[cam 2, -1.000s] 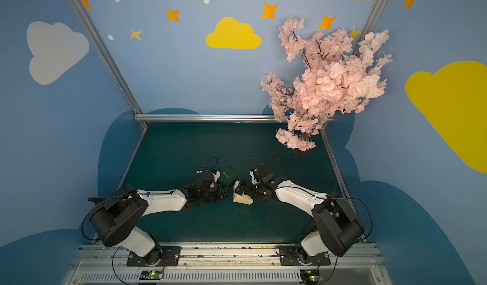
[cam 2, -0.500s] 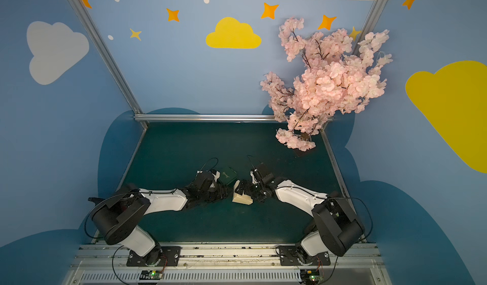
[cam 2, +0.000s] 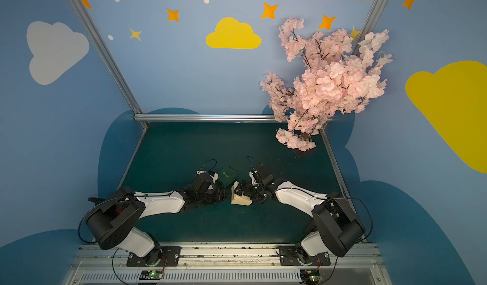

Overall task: Take the rings out of the lift-off lid box
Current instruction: Open the lid on the jewelry box, then place the lid at the center of the board.

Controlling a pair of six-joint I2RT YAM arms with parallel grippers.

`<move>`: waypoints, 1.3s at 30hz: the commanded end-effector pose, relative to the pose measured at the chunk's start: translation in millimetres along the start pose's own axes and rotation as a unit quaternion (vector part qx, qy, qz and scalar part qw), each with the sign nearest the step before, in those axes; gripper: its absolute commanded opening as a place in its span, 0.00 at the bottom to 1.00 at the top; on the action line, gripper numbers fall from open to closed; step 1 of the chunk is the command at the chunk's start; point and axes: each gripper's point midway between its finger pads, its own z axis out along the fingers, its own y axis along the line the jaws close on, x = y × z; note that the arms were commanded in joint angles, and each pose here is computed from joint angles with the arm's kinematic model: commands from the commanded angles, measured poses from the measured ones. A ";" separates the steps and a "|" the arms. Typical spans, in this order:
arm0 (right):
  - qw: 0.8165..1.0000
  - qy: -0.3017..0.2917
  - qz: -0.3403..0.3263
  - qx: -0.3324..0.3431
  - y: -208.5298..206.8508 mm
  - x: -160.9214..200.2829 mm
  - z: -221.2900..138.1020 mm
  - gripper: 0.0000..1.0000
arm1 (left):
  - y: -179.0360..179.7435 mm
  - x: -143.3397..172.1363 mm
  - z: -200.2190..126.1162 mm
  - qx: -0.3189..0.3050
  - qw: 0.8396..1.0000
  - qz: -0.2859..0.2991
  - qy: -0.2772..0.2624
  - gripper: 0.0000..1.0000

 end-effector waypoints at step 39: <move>0.978 -0.063 -0.074 0.186 -29.6 -137.1 0.9 0.97 | -13.6 -31.8 -78.4 -0.036 0.992 0.049 -0.112 0.76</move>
